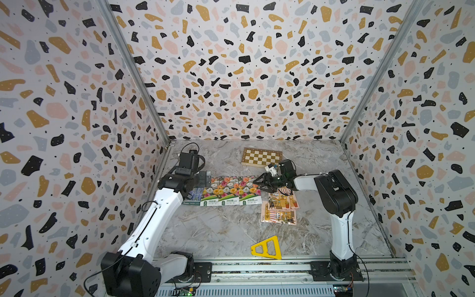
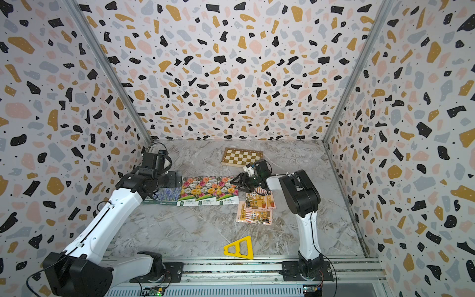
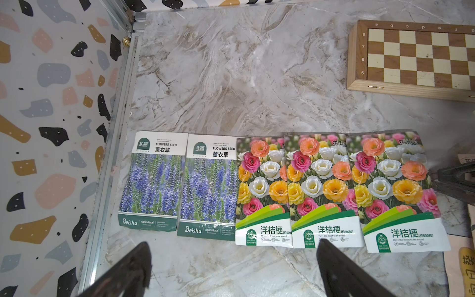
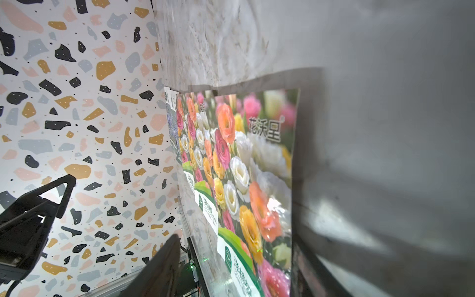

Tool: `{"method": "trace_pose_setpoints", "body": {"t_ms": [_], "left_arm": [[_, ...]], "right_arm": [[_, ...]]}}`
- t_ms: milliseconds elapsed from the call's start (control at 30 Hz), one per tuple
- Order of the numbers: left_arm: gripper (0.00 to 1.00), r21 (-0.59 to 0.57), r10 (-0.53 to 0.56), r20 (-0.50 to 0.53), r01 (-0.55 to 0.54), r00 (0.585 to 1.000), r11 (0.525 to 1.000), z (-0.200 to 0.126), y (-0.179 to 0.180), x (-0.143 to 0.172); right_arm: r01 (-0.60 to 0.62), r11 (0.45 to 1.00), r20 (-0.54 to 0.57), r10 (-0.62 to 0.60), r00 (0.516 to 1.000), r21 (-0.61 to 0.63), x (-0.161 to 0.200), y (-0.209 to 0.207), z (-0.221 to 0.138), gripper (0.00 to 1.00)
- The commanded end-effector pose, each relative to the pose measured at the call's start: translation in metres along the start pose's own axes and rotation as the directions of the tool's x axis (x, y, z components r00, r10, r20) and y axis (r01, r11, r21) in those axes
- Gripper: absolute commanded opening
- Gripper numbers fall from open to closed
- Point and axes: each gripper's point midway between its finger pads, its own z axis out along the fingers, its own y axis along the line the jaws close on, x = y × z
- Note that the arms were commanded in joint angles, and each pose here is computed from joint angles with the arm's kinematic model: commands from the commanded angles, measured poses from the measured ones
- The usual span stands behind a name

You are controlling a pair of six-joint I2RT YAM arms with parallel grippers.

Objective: Arrange the seed packets in a row
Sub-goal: Place the seed packet at the center of the board.

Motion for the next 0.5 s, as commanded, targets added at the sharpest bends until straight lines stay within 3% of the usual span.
{"method": "trace_pose_setpoints", "body": {"t_ms": [0, 133, 300, 467], "left_arm": [[0.99, 0.002, -0.010, 0.014, 0.010, 1.000, 1.000, 0.001, 0.001, -0.003], [0.99, 0.004, -0.013, 0.013, 0.013, 1.000, 1.000, 0.001, 0.001, -0.003], [0.99, 0.008, -0.015, 0.015, 0.015, 1.000, 1.000, 0.000, 0.001, -0.003], [0.99, 0.017, -0.018, 0.017, 0.018, 1.000, 1.000, 0.000, -0.001, -0.004]], "right_arm": [[0.062, 0.997, 0.062, -0.065, 0.996, 0.052, -0.010, 0.018, -0.021, 0.73], [0.098, 0.988, 0.091, -0.109, 0.990, 0.116, -0.013, 0.021, -0.033, 0.78], [0.137, 0.954, 0.112, -0.172, 0.979, 0.267, -0.011, 0.010, -0.047, 0.78], [0.171, 0.919, 0.066, -0.207, 0.976, 0.356, 0.004, -0.001, -0.043, 0.73]]}}
